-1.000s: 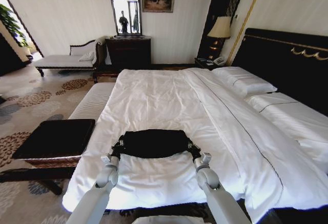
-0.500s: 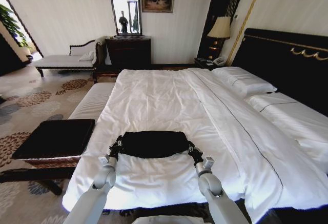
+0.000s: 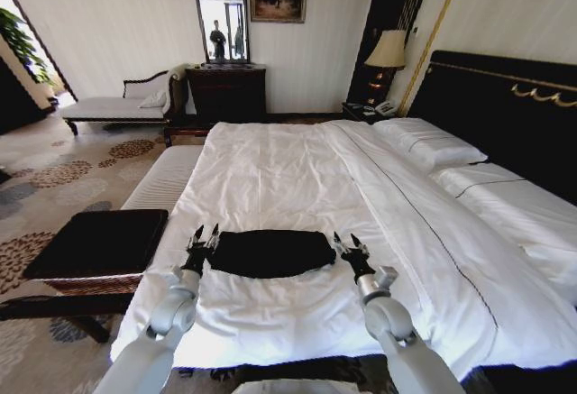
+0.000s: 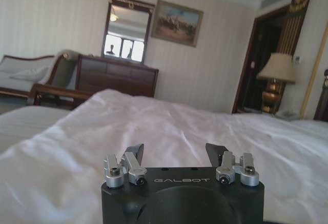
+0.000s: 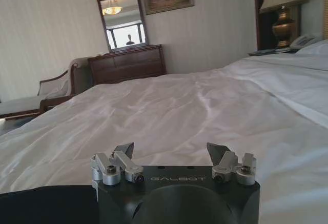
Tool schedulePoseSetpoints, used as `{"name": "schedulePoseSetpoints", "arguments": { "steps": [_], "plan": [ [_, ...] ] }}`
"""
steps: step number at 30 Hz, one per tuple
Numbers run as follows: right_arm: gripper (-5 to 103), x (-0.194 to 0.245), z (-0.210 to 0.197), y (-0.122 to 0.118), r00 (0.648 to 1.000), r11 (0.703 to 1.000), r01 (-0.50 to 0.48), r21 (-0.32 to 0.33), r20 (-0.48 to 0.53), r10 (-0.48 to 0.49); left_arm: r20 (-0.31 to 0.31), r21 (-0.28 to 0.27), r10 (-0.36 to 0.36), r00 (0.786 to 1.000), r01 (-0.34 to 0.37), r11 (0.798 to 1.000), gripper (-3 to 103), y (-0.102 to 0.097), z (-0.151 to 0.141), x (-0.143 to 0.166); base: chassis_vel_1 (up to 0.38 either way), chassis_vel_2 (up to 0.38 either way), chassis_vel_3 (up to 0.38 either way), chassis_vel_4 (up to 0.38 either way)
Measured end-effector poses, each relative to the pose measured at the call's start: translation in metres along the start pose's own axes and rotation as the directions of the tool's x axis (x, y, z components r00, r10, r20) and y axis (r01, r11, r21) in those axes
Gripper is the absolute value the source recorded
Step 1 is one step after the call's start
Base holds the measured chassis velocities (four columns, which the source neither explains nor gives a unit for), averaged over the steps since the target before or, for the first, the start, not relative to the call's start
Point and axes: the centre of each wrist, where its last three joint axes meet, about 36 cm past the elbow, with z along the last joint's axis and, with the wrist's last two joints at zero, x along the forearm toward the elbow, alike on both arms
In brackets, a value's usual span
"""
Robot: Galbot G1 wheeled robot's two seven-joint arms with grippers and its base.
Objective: Fold the clothes on the bed and place them into the basket.
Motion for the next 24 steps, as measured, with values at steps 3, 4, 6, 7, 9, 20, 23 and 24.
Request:
{"name": "schedulePoseSetpoints", "arguments": {
  "steps": [3, 4, 6, 7, 9, 20, 23, 24],
  "plan": [
    [88, -0.031, 0.014, 0.018, 0.999, 0.999, 0.037, 0.007, -0.027, -0.037, -0.051, -0.02, 0.017, 0.999, -0.018, 1.0, 79, -0.007, 0.019, -0.017, 0.0, 0.0, 0.0, 0.0],
    [93, -0.044, 0.024, 0.027, 0.997, 0.998, 0.055, 0.014, -0.049, -0.055, -0.071, -0.032, 0.023, 0.997, -0.026, 0.999, 85, -0.009, 0.028, -0.022, 0.0, 0.0, 0.0, 0.0],
    [97, -0.055, 0.043, 0.039, 0.994, 0.996, 0.078, 0.044, -0.084, -0.074, -0.1, -0.047, 0.023, 0.995, -0.028, 0.999, 94, -0.009, 0.043, -0.021, 0.0, 0.0, 0.0, 0.0],
    [97, -0.055, 0.043, 0.039, 0.994, 0.996, 0.078, 0.044, -0.084, -0.074, -0.1, -0.047, 0.023, 0.995, -0.028, 0.999, 94, -0.009, 0.043, -0.021, 0.0, 0.0, 0.0, 0.0],
    [99, -0.051, 0.062, 0.04, 0.99, 0.993, 0.085, 0.076, -0.115, -0.076, -0.122, -0.067, 0.029, 0.992, -0.037, 0.997, 99, -0.005, 0.059, -0.009, 0.0, 0.0, 0.0, 0.0],
    [100, 0.002, 0.088, 0.02, 0.986, 0.994, 0.044, 0.096, -0.163, -0.028, -0.149, -0.062, -0.019, 0.989, 0.01, 0.998, 100, 0.015, 0.089, 0.043, 0.0, 0.0, 0.0, 0.0],
    [100, 0.021, 0.085, 0.017, 0.988, 0.996, -0.002, 0.086, -0.155, 0.016, -0.123, -0.057, -0.051, 0.991, 0.045, 0.997, 100, 0.023, 0.082, 0.057, 0.0, 0.0, 0.0, 0.0],
    [100, 0.025, 0.081, 0.015, 0.989, 0.997, -0.025, 0.068, -0.146, 0.034, -0.109, -0.052, -0.064, 0.992, 0.058, 0.997, 100, 0.025, 0.076, 0.062, 0.0, 0.0, 0.0, 0.0]
  ]
}}
